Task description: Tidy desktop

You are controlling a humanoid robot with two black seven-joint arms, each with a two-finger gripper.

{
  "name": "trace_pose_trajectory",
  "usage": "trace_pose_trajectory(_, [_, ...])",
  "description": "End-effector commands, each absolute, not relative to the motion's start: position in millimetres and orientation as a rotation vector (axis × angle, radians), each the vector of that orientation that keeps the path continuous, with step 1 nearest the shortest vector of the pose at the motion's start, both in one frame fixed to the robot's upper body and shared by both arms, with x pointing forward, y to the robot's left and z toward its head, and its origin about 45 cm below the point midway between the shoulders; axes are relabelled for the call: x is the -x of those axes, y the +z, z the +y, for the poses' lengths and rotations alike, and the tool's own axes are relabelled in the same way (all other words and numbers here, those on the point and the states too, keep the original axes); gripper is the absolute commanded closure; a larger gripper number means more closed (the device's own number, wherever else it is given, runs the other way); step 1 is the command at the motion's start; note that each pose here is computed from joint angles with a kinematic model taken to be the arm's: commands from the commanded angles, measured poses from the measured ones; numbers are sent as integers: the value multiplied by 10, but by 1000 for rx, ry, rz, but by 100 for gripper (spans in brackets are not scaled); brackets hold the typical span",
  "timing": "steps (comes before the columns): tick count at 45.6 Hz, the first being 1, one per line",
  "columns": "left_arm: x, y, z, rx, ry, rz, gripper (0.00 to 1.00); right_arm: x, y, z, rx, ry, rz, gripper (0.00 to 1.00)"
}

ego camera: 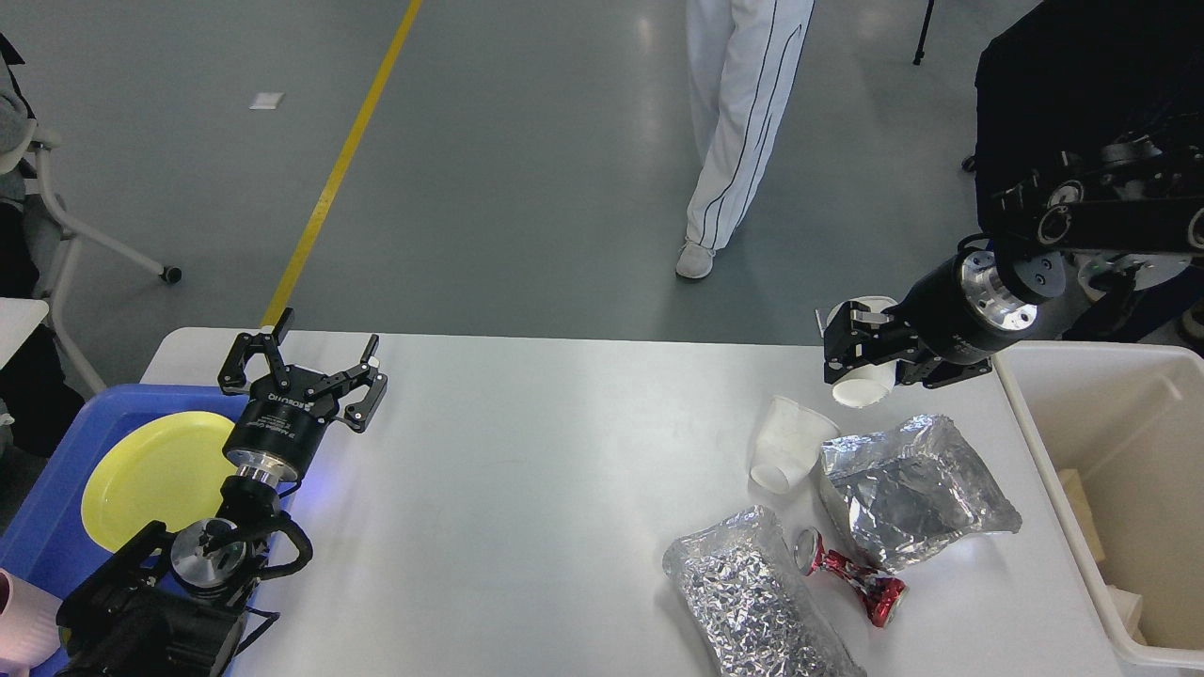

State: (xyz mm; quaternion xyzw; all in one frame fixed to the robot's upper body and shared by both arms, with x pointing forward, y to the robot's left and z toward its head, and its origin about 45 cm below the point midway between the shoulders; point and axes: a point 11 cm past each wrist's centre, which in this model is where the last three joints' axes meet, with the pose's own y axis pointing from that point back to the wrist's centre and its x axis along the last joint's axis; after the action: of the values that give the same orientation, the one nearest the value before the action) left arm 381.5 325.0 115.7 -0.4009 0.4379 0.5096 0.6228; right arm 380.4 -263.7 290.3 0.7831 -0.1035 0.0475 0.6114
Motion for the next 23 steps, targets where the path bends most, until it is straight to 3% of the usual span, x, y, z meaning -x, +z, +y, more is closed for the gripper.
trace_pose_trajectory(1, [-3811,1152,3250,920,1171,1007,4,-3817,2930,-2581,-1803,131,-234,100])
trace_pose_trajectory(10, [-3817,1159,3251,924,1171,1005,4,-3869,2831,-2957,-1781,75,-330,100])
trace_pose_trajectory(23, [-3817,1159,3252,925,1172,1005,4,-4115,2394,-4372,-1563,-23,-668,100])
